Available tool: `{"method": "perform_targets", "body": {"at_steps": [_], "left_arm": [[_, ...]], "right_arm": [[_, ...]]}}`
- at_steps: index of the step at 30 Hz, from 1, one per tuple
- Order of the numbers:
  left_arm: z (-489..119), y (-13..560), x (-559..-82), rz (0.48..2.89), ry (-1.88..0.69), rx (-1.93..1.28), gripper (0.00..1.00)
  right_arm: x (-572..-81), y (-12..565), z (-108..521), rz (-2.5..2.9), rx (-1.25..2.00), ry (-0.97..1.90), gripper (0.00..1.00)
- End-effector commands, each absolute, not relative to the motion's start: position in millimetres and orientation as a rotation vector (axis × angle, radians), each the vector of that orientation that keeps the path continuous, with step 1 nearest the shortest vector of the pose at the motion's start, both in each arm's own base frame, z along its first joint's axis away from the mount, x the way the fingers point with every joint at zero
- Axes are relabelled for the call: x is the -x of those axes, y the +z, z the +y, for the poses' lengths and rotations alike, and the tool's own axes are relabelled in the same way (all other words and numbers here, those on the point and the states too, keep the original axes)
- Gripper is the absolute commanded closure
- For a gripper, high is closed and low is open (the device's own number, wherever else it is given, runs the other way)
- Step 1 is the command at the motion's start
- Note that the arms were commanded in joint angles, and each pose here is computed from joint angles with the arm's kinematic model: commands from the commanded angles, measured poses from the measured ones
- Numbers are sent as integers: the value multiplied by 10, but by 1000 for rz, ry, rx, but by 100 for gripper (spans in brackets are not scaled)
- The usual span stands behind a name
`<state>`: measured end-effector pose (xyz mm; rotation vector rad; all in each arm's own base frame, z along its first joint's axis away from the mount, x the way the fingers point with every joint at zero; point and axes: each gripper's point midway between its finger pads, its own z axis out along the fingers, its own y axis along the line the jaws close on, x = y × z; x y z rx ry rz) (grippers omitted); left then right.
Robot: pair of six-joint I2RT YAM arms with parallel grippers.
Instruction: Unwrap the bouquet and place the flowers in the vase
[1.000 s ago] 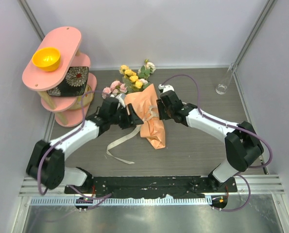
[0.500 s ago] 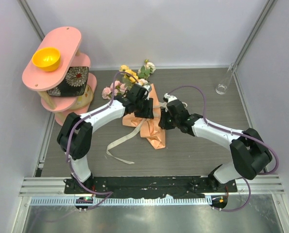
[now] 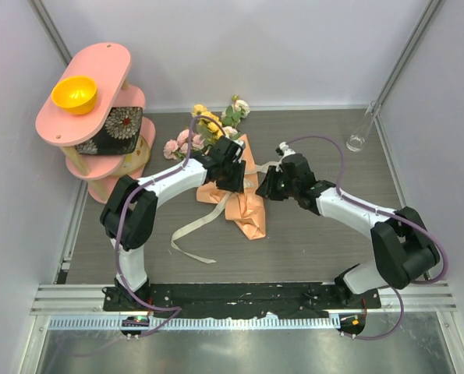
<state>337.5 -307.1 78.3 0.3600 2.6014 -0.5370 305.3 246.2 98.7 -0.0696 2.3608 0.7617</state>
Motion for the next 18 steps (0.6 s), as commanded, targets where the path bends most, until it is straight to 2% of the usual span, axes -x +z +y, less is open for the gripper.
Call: {"method": "perform_targets", "body": {"at_steps": [1,5,8,9,11,15,18], "left_arm": [[-3127,819,-3454,2568,-534,-351,60],[-3093,832,-3490,2549,-498,-344,60],[-3040,833,-3526,2552,-449,-325,73],[-3018,828,-3517,2562,-439,-321,82],[-2956,860,-3522,2553,-404,-295,91],[-2919,976,-3486,2514,-435,-248,100],[-2889,1077,-3444,2477,-468,-206,100]], "right_arm": [[-3290,1338,2421,2235,-21,881,78],[-3488,1186,2347,2246,1,767,73],[-3622,1084,2361,2271,65,703,73],[-3650,1040,2338,2283,67,672,72],[-3724,1037,2330,2268,118,627,71],[-3697,1005,2335,2257,211,606,70],[-3697,1032,2384,2241,208,640,69]]}}
